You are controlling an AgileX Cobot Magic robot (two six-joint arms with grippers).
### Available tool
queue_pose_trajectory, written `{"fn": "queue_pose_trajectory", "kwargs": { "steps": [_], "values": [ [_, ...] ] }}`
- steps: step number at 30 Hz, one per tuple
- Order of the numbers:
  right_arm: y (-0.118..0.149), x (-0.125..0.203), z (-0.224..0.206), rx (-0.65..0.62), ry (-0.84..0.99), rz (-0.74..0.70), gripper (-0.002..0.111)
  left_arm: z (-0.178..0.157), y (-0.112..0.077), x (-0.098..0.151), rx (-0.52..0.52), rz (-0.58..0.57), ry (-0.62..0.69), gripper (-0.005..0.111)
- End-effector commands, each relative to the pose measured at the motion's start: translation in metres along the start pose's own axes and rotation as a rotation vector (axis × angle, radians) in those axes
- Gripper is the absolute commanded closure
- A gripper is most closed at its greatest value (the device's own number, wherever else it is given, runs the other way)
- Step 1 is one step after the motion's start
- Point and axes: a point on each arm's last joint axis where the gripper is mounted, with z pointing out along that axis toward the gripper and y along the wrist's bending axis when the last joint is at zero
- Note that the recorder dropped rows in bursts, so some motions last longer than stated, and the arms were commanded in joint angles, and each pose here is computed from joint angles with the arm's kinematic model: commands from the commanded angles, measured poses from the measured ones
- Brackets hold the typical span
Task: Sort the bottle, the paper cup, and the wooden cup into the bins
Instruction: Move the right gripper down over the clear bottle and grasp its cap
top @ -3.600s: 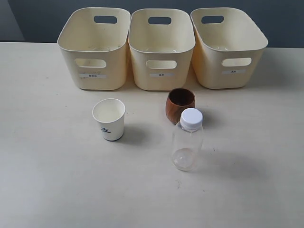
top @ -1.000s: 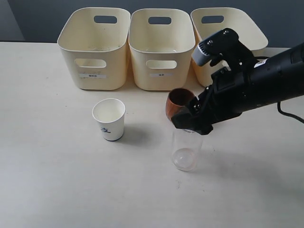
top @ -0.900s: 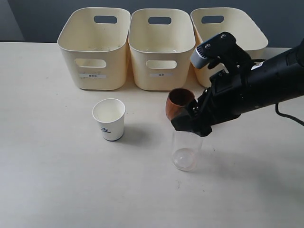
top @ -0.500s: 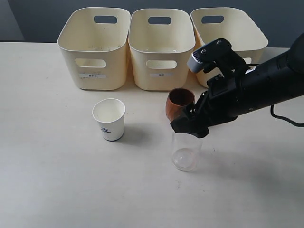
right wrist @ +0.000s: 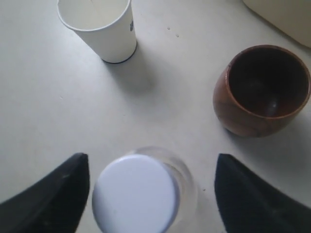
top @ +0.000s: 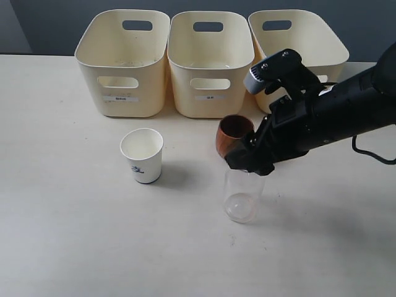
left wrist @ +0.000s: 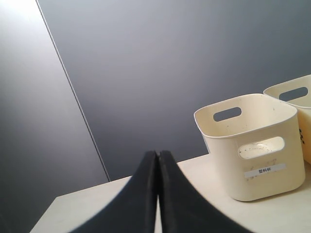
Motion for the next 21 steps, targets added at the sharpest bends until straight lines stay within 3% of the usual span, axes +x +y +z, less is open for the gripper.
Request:
{"fn": "queue_pose_trajectory", "kwargs": {
  "steps": [1, 7, 16, 21],
  "values": [
    [0.001, 0.001, 0.0, -0.021, 0.022, -0.011, 0.059, 0.0, 0.0, 0.0, 0.001, -0.002, -0.003, 0.107],
    [0.002, 0.005, 0.0, -0.035, 0.062, -0.05, 0.109, 0.0, 0.0, 0.0, 0.001, -0.002, -0.003, 0.107],
    [0.001, 0.005, -0.001, -0.022, 0.066, -0.073, 0.108, 0.0, 0.0, 0.0, 0.001, -0.002, -0.003, 0.107],
    [0.008, -0.003, -0.022, 0.011, -0.018, -0.117, 0.108, 0.0, 0.0, 0.0, 0.001, -0.002, -0.003, 0.107]
  ]
}}
